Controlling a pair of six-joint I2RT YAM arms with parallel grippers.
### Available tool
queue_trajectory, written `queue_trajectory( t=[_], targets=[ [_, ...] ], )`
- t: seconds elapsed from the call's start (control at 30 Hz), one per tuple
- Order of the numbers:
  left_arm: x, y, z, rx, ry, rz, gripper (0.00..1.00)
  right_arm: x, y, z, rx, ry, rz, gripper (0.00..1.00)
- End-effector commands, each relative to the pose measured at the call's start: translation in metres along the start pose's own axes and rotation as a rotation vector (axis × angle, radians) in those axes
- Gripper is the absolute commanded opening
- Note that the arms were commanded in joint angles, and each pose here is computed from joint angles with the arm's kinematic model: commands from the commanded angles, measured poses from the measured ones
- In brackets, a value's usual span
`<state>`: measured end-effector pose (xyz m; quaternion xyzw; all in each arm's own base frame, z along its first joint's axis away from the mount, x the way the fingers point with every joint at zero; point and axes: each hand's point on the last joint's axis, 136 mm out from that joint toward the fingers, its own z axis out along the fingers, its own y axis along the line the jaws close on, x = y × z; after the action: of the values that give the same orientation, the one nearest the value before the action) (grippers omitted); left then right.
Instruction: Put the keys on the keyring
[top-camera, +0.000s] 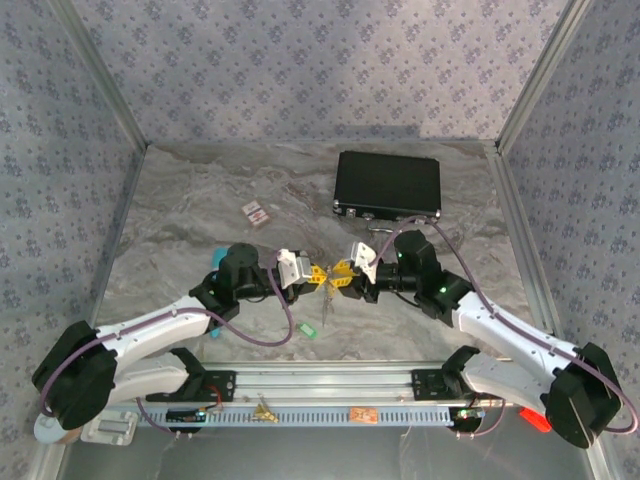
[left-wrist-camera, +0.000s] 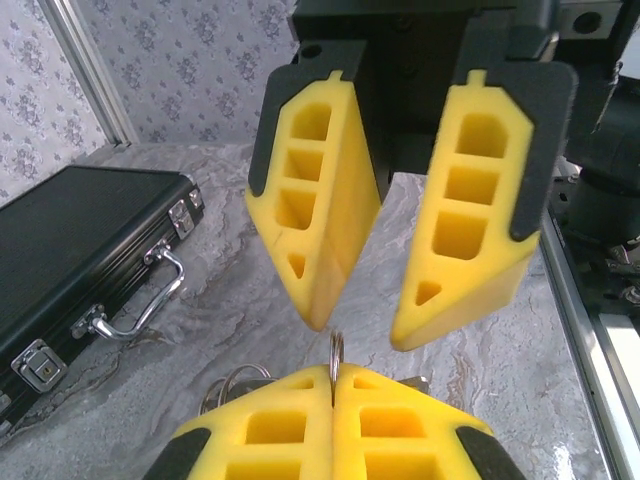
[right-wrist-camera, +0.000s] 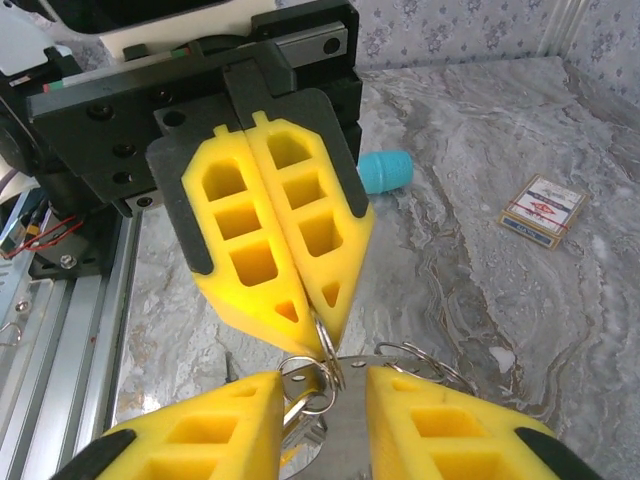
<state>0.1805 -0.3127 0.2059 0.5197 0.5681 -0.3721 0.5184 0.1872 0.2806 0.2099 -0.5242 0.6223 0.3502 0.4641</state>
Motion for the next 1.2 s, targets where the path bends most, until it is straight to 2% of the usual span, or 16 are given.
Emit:
queue_trajectory(
  t=[0.0,0.4,0.9,1.0,1.1,1.17],
  targets=[
    [-0.0253,-0.0028,-0.0048,0.018,-0.092,0.066,0.00,-0.0098,0.0014,0.0008,-0.030,-0.033,-0.004,0.25],
    [-0.0273,-0.0050,-0.0043,0.031,-0.102,0.066,0.00,-0.0164,0.0002,0.0053,-0.063,-0.053,-0.014,0.11],
    [-0.0238,-0.0063,-0.0044,0.035,-0.089,0.065,0.00,-0.0149,0.0052,-0.0023,-0.080,-0.040,-0.030,0.14],
    [-0.0249,-0.0062,-0.0039,0.035,-0.093,0.067,0.00,-0.0160,0.0063,-0.0014,-0.091,-0.041,-0.031,0.11],
    [-0.0259,-0.0055,-0.0040,0.033,-0.095,0.068,0.00,-0.0173,0.0069,0.0005,-0.104,-0.040,-0.033,0.00],
    [-0.0264,-0.0049,-0.0042,0.030,-0.094,0.065,0.00,-0.0179,0.0074,0.0007,-0.112,-0.037,-0.037,0.00]
  ],
)
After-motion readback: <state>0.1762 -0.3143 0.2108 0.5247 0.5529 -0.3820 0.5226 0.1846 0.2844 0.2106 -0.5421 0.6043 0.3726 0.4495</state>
